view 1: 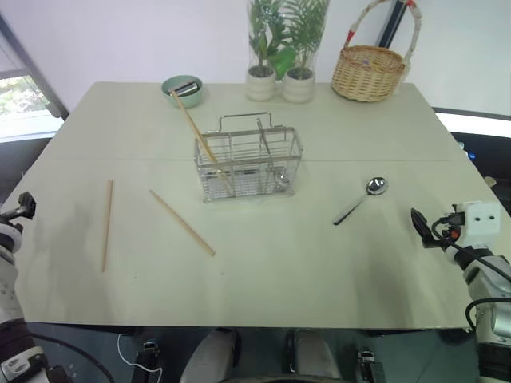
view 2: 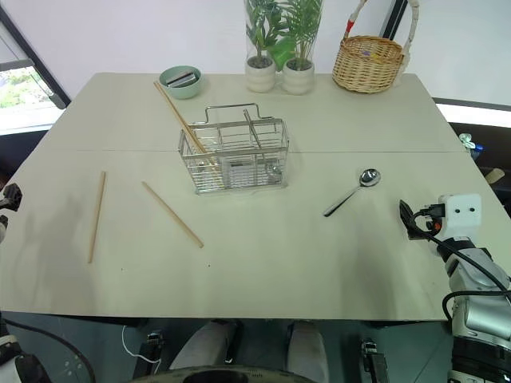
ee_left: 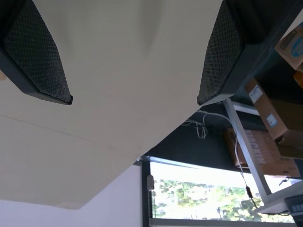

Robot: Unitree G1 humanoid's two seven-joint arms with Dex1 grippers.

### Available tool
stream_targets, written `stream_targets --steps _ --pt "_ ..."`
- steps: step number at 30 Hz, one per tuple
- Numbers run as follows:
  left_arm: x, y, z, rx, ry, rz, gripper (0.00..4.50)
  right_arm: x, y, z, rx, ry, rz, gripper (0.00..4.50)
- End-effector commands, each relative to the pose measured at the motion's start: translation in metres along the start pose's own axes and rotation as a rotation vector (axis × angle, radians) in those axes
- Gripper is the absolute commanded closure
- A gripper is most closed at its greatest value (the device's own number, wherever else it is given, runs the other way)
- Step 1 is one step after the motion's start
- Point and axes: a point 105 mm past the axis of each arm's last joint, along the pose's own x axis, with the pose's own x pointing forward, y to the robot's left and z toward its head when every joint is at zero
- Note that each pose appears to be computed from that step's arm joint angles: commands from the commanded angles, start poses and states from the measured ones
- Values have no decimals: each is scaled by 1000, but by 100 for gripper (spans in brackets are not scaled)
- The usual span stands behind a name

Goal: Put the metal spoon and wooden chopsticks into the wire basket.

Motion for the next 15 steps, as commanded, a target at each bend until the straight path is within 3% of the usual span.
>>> stream_targets --steps 1,15 --pt "0 -2 22 32 -69 -8 5 1 -4 9 -9 -41 -16 0" --pt "1 -3 24 38 -69 -11 5 1 -3 11 -12 -45 -12 0"
